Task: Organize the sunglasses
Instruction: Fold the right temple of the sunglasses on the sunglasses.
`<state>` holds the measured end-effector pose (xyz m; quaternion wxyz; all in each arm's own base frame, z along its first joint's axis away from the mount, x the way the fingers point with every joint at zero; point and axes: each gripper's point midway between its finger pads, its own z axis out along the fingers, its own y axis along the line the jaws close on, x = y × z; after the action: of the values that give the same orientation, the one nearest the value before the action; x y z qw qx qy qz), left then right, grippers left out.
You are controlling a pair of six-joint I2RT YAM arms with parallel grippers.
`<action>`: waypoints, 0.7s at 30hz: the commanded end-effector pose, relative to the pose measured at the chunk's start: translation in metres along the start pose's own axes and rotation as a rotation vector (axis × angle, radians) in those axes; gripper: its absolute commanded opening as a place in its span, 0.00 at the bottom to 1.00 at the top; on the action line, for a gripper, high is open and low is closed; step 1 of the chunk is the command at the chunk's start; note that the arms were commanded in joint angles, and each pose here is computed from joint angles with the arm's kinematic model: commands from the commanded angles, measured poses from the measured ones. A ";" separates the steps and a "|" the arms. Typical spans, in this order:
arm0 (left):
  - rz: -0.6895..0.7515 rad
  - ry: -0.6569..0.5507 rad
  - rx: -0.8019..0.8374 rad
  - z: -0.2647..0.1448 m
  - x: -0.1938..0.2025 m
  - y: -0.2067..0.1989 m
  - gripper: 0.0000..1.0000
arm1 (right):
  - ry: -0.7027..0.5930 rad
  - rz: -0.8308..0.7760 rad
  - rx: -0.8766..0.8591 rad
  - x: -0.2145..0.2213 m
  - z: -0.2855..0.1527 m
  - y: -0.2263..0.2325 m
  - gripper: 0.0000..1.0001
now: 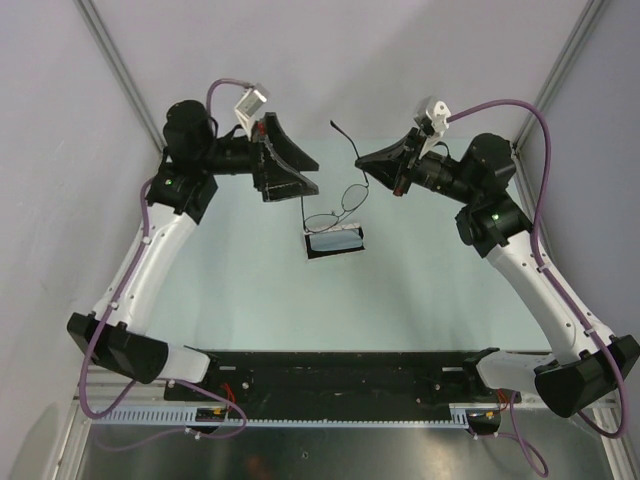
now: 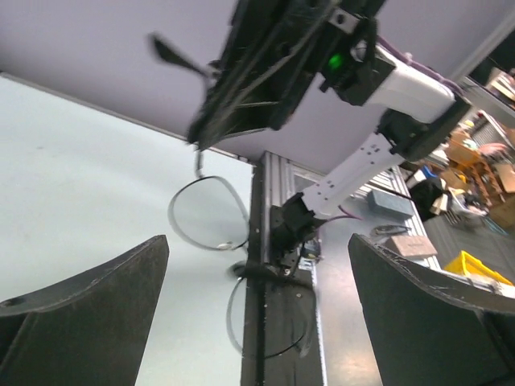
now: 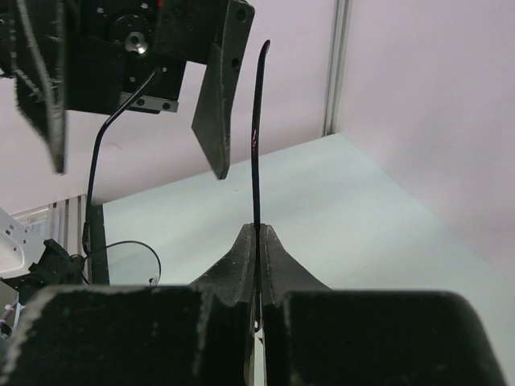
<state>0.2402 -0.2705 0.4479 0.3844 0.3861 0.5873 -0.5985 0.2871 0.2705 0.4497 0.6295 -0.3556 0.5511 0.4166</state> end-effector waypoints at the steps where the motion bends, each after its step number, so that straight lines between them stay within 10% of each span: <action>1: 0.042 -0.014 -0.023 -0.017 -0.001 0.000 1.00 | -0.105 -0.068 -0.049 -0.043 -0.004 0.015 0.00; 21: -0.041 0.121 0.220 0.000 0.038 -0.017 1.00 | -0.171 -0.086 -0.227 -0.069 0.006 0.054 0.00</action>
<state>0.2170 -0.2679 0.4247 0.3139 0.4231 0.5693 -0.6312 0.2587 0.2841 0.4809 0.6257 -0.3866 0.4915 0.4664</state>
